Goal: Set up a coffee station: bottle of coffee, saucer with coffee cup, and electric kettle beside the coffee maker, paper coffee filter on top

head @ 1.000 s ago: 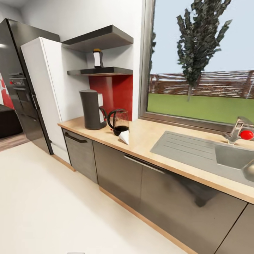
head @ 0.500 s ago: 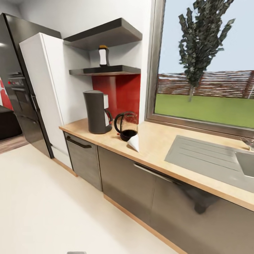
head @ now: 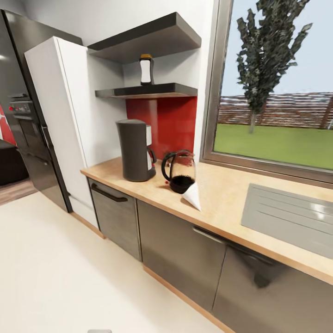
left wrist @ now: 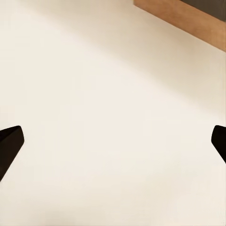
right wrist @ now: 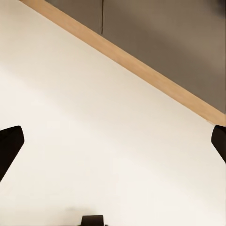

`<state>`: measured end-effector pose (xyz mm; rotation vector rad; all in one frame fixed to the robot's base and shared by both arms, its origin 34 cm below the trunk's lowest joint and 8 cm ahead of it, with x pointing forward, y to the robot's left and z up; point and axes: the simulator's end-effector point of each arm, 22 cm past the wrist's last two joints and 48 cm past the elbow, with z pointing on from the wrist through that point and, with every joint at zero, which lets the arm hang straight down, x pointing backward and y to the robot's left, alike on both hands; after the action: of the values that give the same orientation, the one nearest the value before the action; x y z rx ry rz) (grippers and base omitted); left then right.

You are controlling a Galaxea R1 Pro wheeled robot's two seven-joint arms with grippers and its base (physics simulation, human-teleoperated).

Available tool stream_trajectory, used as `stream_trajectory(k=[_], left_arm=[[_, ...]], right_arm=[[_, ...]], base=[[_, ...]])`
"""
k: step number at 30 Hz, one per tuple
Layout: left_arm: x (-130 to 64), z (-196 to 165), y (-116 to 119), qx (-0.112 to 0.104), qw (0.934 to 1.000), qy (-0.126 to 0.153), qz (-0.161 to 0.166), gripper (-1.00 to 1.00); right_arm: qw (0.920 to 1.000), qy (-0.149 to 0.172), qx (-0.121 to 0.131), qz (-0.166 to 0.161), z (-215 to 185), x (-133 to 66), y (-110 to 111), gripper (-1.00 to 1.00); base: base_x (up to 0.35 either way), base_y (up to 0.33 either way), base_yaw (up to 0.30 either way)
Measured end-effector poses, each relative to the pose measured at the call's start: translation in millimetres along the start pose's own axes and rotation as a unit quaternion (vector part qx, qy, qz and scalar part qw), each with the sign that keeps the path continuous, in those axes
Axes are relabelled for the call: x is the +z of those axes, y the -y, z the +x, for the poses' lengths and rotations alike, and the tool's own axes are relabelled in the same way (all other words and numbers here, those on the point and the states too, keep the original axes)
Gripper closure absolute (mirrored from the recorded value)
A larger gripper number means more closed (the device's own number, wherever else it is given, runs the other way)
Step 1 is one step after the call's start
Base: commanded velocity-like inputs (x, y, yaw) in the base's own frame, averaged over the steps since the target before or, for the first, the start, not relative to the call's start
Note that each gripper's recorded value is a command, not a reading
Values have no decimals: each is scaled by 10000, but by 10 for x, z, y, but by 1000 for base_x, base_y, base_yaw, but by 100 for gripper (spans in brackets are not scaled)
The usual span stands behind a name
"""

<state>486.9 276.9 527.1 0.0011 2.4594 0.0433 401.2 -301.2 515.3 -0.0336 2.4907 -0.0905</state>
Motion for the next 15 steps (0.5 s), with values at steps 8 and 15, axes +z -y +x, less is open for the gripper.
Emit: stream_trajectory(k=[8,15], left_arm=[[1,0,1,0,10000,0,0,-100],[1,-2,1,0,10000,1,1,-100]], right_arm=[[10000,-6,7,-1,6,-1,1,-100],[10000,-5,7,-5,4,1,-1,-100]], base=[[254,247,-111],[227,269,-259]])
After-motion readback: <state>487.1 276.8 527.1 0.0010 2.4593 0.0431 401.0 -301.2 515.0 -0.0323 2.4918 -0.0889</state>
